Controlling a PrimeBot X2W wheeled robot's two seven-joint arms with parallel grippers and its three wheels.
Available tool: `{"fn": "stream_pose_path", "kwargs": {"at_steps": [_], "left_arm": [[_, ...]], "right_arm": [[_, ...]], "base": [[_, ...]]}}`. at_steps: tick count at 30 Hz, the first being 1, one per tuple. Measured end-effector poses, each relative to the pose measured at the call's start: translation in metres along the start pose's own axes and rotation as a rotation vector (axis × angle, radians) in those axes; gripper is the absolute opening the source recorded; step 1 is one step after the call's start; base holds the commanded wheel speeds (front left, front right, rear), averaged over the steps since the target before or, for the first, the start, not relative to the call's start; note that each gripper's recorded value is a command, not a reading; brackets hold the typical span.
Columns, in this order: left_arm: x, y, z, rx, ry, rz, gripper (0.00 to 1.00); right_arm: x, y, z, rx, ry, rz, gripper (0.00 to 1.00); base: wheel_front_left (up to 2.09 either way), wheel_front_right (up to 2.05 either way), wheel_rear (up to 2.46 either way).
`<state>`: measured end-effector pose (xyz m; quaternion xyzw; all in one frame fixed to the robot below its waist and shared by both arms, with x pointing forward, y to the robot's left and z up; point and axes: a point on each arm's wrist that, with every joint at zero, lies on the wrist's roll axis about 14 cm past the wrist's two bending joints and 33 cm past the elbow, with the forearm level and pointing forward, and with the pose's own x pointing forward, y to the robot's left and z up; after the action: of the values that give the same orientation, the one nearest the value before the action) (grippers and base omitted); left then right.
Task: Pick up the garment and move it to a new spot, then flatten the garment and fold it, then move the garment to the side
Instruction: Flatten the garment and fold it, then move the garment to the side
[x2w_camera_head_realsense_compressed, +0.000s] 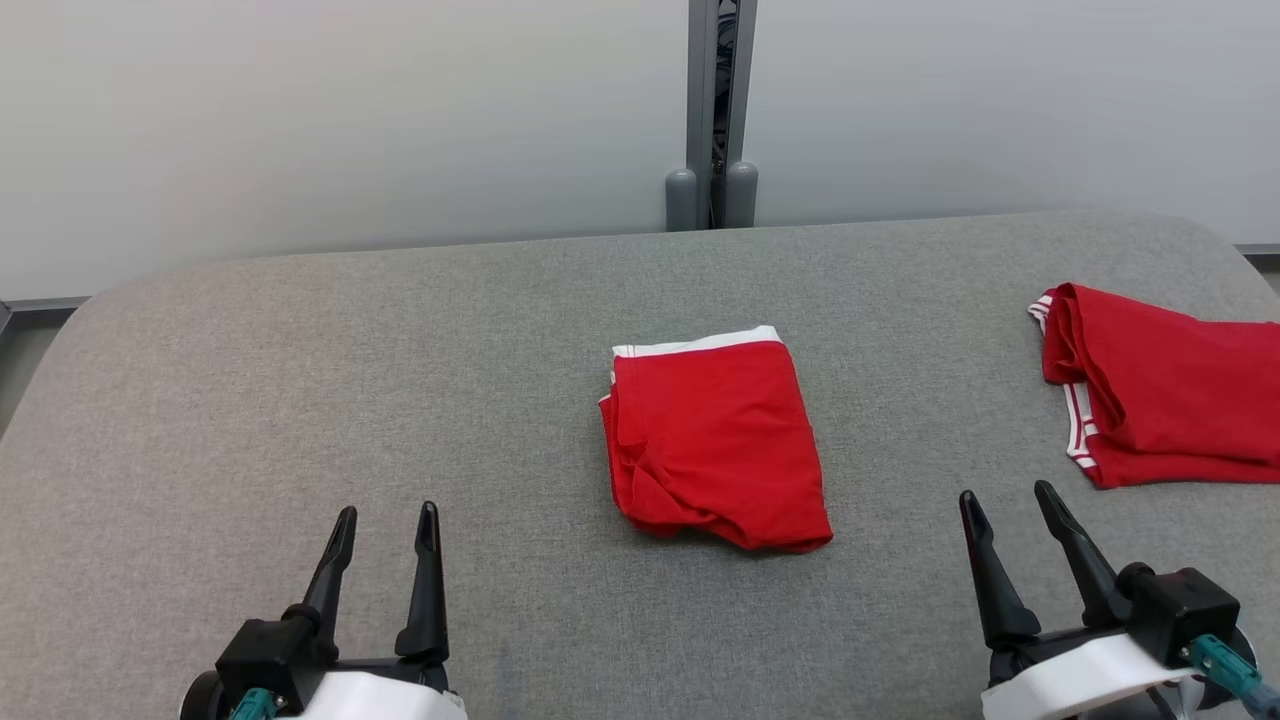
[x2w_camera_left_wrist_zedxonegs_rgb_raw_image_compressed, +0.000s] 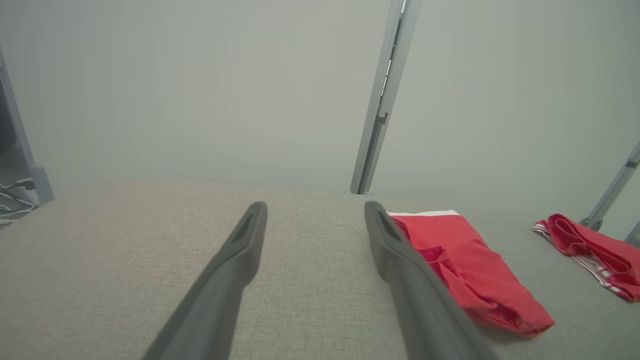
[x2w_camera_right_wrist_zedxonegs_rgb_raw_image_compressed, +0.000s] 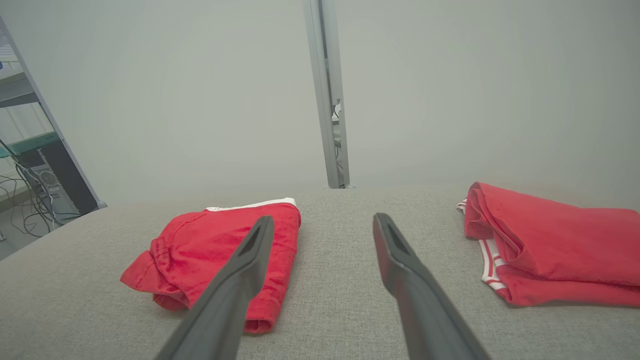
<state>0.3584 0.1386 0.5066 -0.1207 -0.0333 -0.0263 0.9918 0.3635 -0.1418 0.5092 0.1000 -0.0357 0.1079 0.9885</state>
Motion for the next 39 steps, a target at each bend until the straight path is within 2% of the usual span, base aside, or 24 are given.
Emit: {"fn": "stream_pose_path", "kwargs": {"at_steps": [20,23,30,34,39], "left_arm": [[-0.006,0.001,-0.004,0.008,0.013,0.000,1.00],[-0.007,0.001,-0.005,0.008,0.016,0.000,1.00],[-0.007,0.002,-0.005,0.007,0.017,0.006,1.00],[-0.005,0.003,-0.001,0.007,0.004,0.008,1.00],[0.004,0.001,0.003,0.010,-0.010,-0.001,1.00]], "right_arm": [[-0.007,0.003,-0.006,0.036,0.013,-0.006,1.00],[-0.005,0.005,-0.008,0.071,0.018,-0.005,1.00],[0.015,0.008,-0.011,0.234,0.020,-0.015,1.00],[0.034,0.013,-0.021,0.344,0.054,-0.016,1.00],[0.064,0.020,-0.041,0.409,0.147,0.012,1.00]], "base": [[0.00,0.00,0.00],[0.00,0.00,0.00],[0.00,0.00,0.00],[0.00,0.00,0.00],[0.00,0.00,0.00]]}}
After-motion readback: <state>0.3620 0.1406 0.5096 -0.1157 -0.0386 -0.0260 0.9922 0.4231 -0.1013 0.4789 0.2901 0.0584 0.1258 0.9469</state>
